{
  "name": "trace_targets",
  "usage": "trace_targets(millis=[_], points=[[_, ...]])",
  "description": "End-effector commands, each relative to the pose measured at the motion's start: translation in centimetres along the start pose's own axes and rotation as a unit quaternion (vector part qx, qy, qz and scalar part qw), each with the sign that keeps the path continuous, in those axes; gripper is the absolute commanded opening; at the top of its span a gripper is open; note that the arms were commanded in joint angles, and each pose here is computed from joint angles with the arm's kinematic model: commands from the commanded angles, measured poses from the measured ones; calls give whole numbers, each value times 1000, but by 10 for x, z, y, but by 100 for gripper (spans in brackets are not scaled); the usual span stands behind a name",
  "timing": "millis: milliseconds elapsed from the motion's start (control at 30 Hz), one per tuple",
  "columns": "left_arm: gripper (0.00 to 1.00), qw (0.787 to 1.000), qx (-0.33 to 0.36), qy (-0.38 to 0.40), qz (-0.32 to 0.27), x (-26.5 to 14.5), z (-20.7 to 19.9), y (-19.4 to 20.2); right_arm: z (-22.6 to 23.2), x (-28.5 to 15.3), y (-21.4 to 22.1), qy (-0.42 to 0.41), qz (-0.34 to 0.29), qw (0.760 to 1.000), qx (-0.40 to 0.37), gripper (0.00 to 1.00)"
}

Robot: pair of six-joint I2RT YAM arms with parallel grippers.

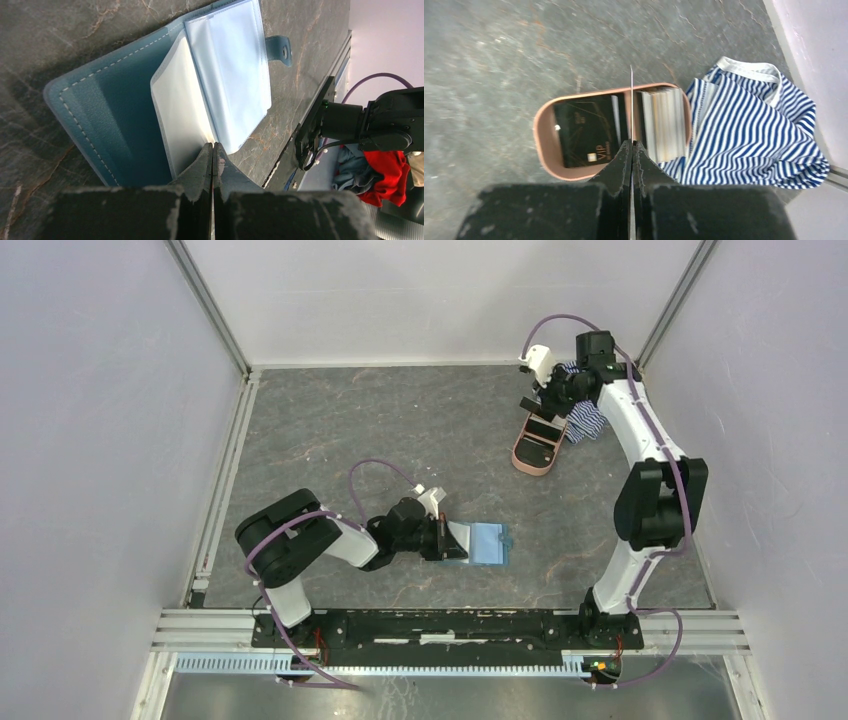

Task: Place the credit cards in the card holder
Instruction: Pick up the credit card from the storage box, then insert the credit card into the card holder.

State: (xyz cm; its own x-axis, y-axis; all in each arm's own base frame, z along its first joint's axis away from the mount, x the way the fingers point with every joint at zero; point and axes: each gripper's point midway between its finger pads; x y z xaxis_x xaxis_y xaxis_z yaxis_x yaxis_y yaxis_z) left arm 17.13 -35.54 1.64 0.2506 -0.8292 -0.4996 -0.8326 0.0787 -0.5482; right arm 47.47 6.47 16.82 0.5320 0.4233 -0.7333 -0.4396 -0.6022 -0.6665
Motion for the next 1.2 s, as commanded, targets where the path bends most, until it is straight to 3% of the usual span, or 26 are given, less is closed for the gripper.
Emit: trace_targets(millis=[0,300,567,667,900,1000,1167], points=[[2,996,20,-54,72,-5,33,37,43,-44,-32,-65,-67,995,46,0],[2,995,19,-43,85,-9,31,45,153,-76,-14,-200,-157,947,196,0],[2,996,18,-24,79,-14,19,39,214,-84,18,-257,-198,888,326,0],[2,997,19,-18,73,-14,14,34,240,-80,39,-289,-200,855,382,0],[3,999,11,29,37,-17,-9,18,257,-70,55,-306,-195,847,388,0],[5,998,3,57,20,-19,-24,9,268,-66,60,-325,-191,832,407,0],[16,995,-23,95,-13,-22,-38,-5,285,-60,58,-357,-175,815,421,0]])
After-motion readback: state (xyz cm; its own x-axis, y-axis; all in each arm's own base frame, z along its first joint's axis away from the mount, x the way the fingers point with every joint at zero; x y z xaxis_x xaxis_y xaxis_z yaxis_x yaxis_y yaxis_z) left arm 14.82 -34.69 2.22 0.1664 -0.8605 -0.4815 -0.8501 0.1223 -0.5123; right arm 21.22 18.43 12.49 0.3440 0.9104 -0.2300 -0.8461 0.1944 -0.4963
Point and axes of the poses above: each gripper's point midway between its finger pads, its own x axis out along the fingers, its own z axis along the line the jaws close on, y = z × x, and after that the axes turned 13 degrees about x, right-handed
